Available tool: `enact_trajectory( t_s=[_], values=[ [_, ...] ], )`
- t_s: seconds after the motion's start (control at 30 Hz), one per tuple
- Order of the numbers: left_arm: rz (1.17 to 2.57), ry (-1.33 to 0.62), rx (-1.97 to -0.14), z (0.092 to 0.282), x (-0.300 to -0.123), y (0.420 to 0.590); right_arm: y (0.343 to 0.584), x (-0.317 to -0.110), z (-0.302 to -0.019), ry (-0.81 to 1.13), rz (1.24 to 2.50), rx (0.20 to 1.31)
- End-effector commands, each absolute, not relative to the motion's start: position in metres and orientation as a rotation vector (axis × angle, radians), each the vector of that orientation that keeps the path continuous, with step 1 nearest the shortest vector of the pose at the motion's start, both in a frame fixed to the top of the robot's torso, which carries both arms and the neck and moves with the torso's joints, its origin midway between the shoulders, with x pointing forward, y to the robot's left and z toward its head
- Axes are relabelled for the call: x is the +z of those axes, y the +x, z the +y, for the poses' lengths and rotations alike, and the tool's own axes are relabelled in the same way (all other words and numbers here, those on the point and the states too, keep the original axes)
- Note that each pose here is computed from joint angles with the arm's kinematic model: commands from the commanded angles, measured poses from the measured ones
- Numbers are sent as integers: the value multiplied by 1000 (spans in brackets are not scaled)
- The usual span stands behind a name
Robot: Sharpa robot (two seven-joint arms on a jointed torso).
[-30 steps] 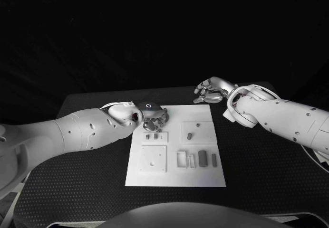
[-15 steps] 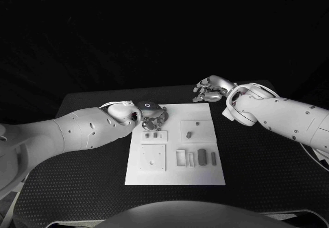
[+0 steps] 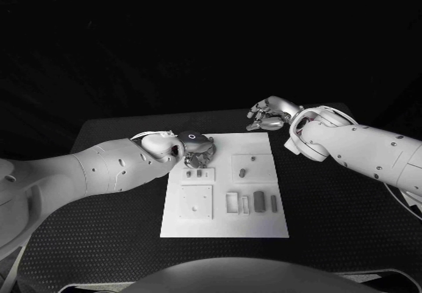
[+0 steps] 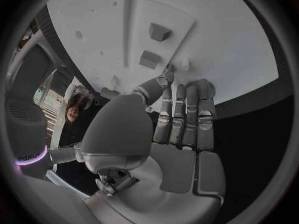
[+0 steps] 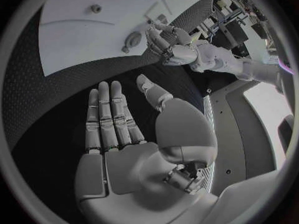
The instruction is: Assemble the parts on the task board
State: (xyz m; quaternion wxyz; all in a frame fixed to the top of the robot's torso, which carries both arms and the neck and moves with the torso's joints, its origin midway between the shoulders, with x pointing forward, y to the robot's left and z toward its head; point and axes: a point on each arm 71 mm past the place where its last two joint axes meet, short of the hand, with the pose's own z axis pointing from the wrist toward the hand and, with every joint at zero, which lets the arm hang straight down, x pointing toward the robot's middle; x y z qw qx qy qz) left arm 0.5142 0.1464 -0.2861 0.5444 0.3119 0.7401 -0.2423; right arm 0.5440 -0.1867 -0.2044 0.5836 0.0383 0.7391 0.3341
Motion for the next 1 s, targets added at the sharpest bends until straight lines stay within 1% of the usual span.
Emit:
enact_trajectory(
  t_s=[0.03,0.77,1.0],
  values=[
    [1771,764,-555,147,-288,514,544,-204,-186,82,1728,790],
    [1797,792,-505,149,-295,516,543,-204,-186,83,1727,790],
    [1797,794,-499,147,-297,516,543,-204,-185,83,1726,792]
  ],
)
